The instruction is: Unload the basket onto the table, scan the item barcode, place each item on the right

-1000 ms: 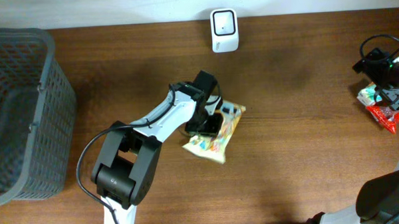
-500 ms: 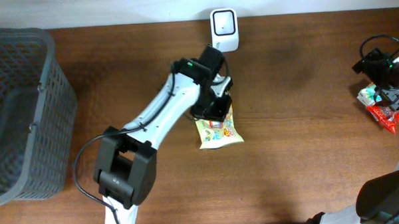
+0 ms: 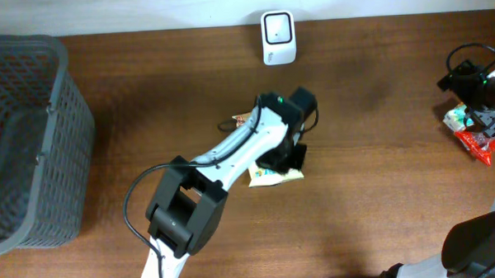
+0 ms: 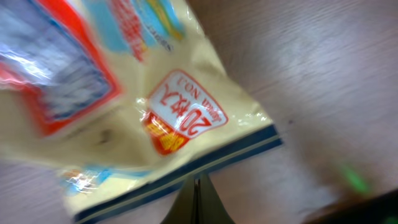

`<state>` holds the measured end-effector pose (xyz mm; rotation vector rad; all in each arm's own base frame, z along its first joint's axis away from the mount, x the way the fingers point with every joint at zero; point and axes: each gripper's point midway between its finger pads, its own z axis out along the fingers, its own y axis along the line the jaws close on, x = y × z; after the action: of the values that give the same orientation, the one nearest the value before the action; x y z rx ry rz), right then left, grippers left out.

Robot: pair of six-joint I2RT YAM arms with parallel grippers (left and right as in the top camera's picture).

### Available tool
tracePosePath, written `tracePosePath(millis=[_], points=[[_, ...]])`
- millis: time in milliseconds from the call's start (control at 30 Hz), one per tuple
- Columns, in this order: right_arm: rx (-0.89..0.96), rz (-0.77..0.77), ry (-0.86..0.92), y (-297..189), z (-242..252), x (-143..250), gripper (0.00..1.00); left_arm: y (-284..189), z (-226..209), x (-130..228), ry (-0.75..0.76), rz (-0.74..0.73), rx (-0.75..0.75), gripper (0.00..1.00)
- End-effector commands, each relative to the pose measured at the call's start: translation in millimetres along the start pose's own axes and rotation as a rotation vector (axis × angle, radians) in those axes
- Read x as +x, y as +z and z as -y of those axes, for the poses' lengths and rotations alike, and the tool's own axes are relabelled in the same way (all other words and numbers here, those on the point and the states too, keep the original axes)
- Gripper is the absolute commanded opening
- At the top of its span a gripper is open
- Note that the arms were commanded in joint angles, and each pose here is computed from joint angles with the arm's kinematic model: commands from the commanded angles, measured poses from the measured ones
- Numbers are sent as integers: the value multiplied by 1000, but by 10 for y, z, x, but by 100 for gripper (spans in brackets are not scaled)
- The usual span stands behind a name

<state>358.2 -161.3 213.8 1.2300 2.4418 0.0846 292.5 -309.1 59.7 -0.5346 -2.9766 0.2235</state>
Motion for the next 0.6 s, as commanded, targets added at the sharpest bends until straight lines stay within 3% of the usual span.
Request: tracePosePath(millis=[0,233,400,567], points=[[0,-3,4,8,-3,4,99,-525,-381,-312,-31,174,-146,0],[0,-3,4,8,-4,4,99,162,-589,-168,-167,47,-177,0],[0,-3,4,9,-3,5,99,573,-328,114,-187,-142,-6,0],[0,-3,4,8,-4,4,99,186,-274,270,-130,-212,10,0]])
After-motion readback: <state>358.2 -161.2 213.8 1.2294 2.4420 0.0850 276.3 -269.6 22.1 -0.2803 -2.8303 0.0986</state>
